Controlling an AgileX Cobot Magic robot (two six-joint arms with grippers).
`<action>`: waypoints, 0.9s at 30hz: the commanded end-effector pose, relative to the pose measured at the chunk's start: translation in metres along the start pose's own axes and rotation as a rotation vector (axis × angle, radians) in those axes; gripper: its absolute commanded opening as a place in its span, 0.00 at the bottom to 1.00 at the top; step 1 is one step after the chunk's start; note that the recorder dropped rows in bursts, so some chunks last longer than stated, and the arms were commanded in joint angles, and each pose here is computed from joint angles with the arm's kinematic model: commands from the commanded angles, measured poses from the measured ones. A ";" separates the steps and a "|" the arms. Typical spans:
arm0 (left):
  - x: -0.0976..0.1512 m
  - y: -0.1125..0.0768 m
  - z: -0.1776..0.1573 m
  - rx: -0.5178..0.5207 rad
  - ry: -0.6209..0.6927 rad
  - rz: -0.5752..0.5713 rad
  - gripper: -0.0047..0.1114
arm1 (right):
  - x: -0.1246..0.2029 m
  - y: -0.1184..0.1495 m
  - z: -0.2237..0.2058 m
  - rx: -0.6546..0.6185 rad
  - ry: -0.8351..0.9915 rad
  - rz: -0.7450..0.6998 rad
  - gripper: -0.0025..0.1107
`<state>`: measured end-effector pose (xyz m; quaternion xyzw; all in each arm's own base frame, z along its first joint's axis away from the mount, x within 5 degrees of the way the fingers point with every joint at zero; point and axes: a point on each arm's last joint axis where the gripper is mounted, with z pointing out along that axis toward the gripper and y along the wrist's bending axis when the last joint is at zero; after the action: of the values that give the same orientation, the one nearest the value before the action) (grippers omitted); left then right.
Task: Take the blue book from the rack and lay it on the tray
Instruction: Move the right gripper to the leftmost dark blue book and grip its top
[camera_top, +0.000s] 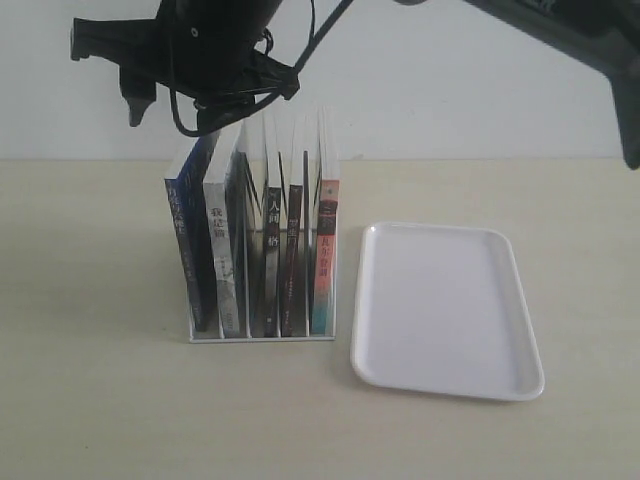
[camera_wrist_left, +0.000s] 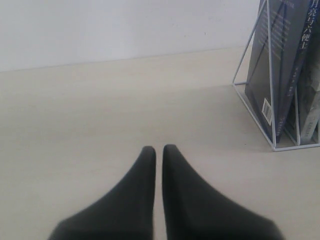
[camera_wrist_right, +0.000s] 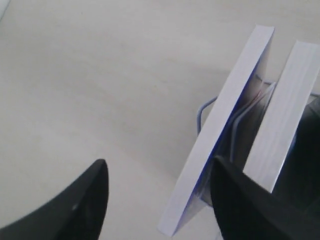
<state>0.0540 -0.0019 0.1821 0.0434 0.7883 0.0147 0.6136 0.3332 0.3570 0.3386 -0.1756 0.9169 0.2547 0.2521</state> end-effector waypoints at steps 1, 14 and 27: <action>-0.003 0.000 -0.001 -0.003 -0.022 0.000 0.08 | -0.004 0.004 -0.002 -0.032 -0.036 0.007 0.53; -0.003 0.000 -0.001 -0.003 -0.022 0.000 0.08 | -0.008 0.019 -0.004 -0.189 -0.094 -0.076 0.53; -0.003 0.000 -0.001 -0.003 -0.022 0.000 0.08 | -0.001 0.018 -0.004 -0.183 -0.019 -0.117 0.53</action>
<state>0.0540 -0.0019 0.1821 0.0434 0.7883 0.0147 0.6136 0.3246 0.3710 0.3470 -0.2394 0.8764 0.3328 0.2525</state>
